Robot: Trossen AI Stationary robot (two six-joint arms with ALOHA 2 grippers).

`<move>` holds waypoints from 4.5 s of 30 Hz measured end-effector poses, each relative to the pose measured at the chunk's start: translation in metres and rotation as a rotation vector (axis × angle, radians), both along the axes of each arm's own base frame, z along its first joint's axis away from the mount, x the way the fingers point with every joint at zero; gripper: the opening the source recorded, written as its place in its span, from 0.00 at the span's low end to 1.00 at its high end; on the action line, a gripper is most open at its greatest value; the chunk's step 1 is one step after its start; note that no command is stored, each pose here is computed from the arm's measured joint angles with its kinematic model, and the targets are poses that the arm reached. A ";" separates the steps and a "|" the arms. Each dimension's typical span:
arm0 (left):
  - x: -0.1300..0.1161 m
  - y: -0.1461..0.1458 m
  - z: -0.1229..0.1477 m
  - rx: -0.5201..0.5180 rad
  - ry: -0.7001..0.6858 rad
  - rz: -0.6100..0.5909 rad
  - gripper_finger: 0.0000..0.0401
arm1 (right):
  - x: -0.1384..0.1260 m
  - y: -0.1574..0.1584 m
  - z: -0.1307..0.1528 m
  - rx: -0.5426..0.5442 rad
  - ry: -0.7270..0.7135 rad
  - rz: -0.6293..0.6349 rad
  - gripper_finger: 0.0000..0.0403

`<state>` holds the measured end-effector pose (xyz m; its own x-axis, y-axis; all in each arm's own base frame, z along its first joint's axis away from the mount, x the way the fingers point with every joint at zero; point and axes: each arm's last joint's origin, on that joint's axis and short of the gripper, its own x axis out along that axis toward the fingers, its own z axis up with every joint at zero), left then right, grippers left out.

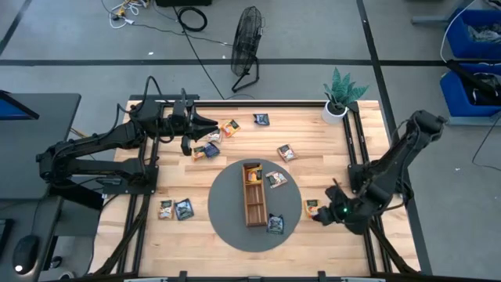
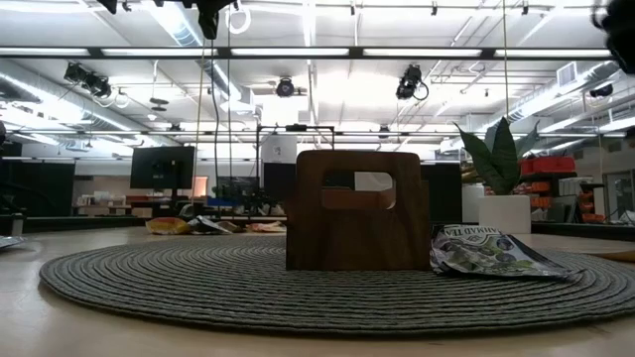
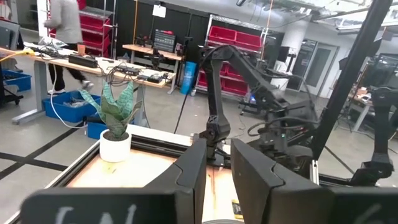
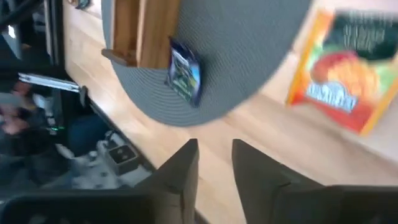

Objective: Pick & Place Tea
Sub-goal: Put the orange tea bag into the top section of the wooden organizer

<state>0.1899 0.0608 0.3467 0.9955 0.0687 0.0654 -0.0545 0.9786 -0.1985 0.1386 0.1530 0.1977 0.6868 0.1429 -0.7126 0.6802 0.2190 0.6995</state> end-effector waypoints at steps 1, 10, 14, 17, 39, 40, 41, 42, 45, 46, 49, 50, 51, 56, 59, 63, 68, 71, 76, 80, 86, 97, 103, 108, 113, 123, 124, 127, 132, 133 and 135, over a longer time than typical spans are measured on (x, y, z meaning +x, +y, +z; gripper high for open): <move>0.000 0.000 0.000 -0.002 0.000 0.000 0.19 | -0.004 0.000 -0.004 0.030 0.003 -0.017 0.29; 0.000 0.000 0.000 -0.053 -0.005 0.004 0.19 | -0.026 0.002 -0.030 0.148 0.096 -0.046 0.52; 0.000 0.000 0.000 -0.059 -0.009 0.006 0.19 | -0.028 -0.002 -0.034 0.087 0.099 -0.063 0.55; 0.000 0.000 0.000 -0.063 -0.009 0.007 0.19 | -0.030 -0.006 -0.036 0.040 0.126 -0.066 0.55; 0.000 0.001 0.001 -0.085 -0.018 0.045 0.19 | -0.031 -0.009 -0.075 -0.008 0.172 -0.059 0.52; 0.000 0.001 0.001 -0.085 -0.017 0.045 0.19 | -0.030 -0.008 -0.077 -0.011 0.174 -0.063 0.52; 0.000 0.001 0.001 -0.085 -0.017 0.045 0.19 | -0.029 -0.008 -0.078 -0.013 0.172 -0.068 0.52; 0.000 0.001 0.001 -0.087 -0.018 0.045 0.19 | -0.027 -0.007 -0.079 -0.017 0.167 -0.072 0.52; 0.000 0.001 0.001 -0.107 -0.020 0.044 0.19 | -0.023 -0.006 -0.081 -0.016 0.139 -0.095 0.52; 0.000 0.001 0.001 -0.111 -0.020 0.044 0.19 | -0.022 -0.006 -0.082 -0.018 0.131 -0.102 0.52; 0.000 0.001 0.001 -0.111 -0.020 0.043 0.19 | -0.019 -0.007 -0.083 -0.024 0.129 -0.116 0.52; 0.000 0.001 0.001 -0.111 -0.019 0.043 0.19 | -0.019 -0.008 -0.083 -0.030 0.129 -0.120 0.51; 0.000 0.001 0.001 -0.111 -0.019 0.043 0.19 | -0.019 -0.008 -0.083 -0.033 0.127 -0.123 0.50; 0.000 0.001 0.001 -0.111 -0.019 0.044 0.19 | -0.019 -0.010 -0.084 -0.053 0.126 -0.129 0.40; 0.000 0.001 0.001 -0.111 -0.018 0.044 0.19 | -0.019 -0.011 -0.085 -0.069 0.132 -0.135 0.30; 0.000 0.001 0.001 -0.111 -0.018 0.044 0.19 | -0.019 -0.015 -0.086 -0.097 0.145 -0.141 0.11; 0.000 0.001 0.000 -0.111 -0.017 0.044 0.19 | -0.017 -0.018 -0.087 -0.123 0.144 -0.151 0.02; 0.000 0.002 0.000 -0.111 -0.017 0.048 0.19 | -0.016 -0.018 -0.086 -0.133 0.114 -0.164 0.01; 0.000 0.002 0.000 -0.111 -0.015 0.052 0.19 | -0.011 -0.015 -0.079 -0.164 0.053 -0.177 0.00; 0.000 0.002 0.000 -0.114 -0.011 0.052 0.19 | -0.006 -0.011 -0.069 -0.208 0.031 -0.178 0.00; 0.000 0.002 0.000 -0.114 -0.011 0.051 0.19 | -0.001 -0.006 -0.057 -0.245 0.006 -0.194 0.00; 0.000 0.002 0.000 -0.114 -0.011 0.051 0.19 | 0.018 -0.002 -0.028 -0.320 -0.042 -0.214 0.00; 0.000 0.002 0.000 -0.114 -0.012 0.051 0.19 | 0.036 -0.006 -0.011 -0.388 -0.066 -0.194 0.00; 0.000 0.002 0.000 -0.114 -0.012 0.050 0.19 | 0.050 -0.010 0.006 -0.450 -0.106 -0.206 0.00; 0.000 0.002 0.001 -0.160 -0.031 0.045 0.19 | 0.065 -0.016 0.026 -0.514 -0.132 -0.198 0.00; 0.000 0.001 0.001 -0.216 -0.033 0.020 0.24 | 0.094 -0.034 0.067 -0.641 -0.165 -0.187 0.00; 0.000 0.001 0.001 -0.217 -0.031 0.011 0.26 | 0.096 -0.036 0.071 -0.655 -0.168 -0.185 0.00; 0.003 0.000 -0.001 -0.268 -0.019 -0.041 0.36 | 0.103 -0.041 0.085 -0.697 -0.183 -0.187 0.00; 0.014 -0.002 -0.008 -0.305 0.035 -0.168 0.51 | 0.114 -0.050 0.110 -0.766 -0.223 -0.173 0.00; 0.018 -0.003 -0.011 -0.318 0.048 -0.175 0.53 | 0.116 -0.052 0.114 -0.782 -0.233 -0.168 0.00; 0.024 -0.005 -0.015 -0.329 0.064 -0.190 0.55 | 0.120 -0.056 0.123 -0.806 -0.251 -0.168 0.00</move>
<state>0.2142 0.0561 0.3316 0.9939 -0.1104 0.0079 0.0992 0.8569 -0.5058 0.2582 0.0971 0.3210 0.8047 -0.4587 -0.3769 0.5937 0.6240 0.5081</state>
